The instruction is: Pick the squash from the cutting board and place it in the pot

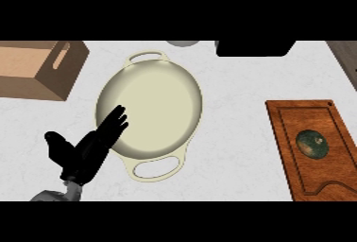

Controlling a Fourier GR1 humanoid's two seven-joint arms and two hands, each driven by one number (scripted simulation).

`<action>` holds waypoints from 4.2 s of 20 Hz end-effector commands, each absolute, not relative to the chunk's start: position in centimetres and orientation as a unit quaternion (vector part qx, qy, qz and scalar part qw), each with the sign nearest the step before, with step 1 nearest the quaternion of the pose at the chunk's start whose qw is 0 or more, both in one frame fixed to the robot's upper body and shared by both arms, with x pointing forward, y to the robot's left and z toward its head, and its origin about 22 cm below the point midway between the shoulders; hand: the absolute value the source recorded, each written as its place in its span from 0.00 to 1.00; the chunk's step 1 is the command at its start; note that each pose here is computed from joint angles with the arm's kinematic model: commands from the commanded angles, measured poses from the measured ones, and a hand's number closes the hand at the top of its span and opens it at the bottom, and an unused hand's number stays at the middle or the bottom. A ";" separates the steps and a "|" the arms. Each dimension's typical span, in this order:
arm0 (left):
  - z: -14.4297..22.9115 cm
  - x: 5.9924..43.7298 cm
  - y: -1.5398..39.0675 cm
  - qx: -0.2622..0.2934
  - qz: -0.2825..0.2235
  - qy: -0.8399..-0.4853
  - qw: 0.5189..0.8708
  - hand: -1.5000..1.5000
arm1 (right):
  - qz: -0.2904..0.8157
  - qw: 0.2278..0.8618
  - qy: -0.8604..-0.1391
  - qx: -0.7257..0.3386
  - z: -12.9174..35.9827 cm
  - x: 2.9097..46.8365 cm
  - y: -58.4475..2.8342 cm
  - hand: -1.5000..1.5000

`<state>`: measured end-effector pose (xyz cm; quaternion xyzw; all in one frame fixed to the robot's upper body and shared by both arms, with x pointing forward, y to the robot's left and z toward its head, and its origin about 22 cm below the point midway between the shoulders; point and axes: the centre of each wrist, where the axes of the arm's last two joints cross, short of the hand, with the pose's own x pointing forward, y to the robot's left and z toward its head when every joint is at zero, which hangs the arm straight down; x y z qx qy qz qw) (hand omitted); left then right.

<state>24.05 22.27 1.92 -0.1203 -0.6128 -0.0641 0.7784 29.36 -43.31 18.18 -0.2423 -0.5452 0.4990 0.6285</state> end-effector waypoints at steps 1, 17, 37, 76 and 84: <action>2.0 23.7 23.7 -0.121 -0.068 -0.612 0.779 0.50 | 0.507 0.655 -0.502 -0.250 21.2 29.1 -41.4 0.00; 2.0 24.7 21.6 -0.123 -0.063 -0.613 0.778 0.50 | 0.510 0.686 -0.468 -0.224 15.4 28.7 -35.5 0.00; 2.2 24.3 23.1 -0.121 -0.067 -0.615 0.777 0.50 | 0.528 0.684 -0.413 -0.289 9.0 26.5 -37.5 0.00; 3.0 23.9 22.7 -0.121 -0.054 -0.613 0.779 0.50 | 0.566 0.641 -0.457 -0.247 2.6 25.3 -25.2 1.00; 2.1 23.8 21.0 -0.125 -0.062 -0.611 0.779 0.50 | 0.570 0.617 -0.468 -0.274 5.8 20.8 -18.2 1.00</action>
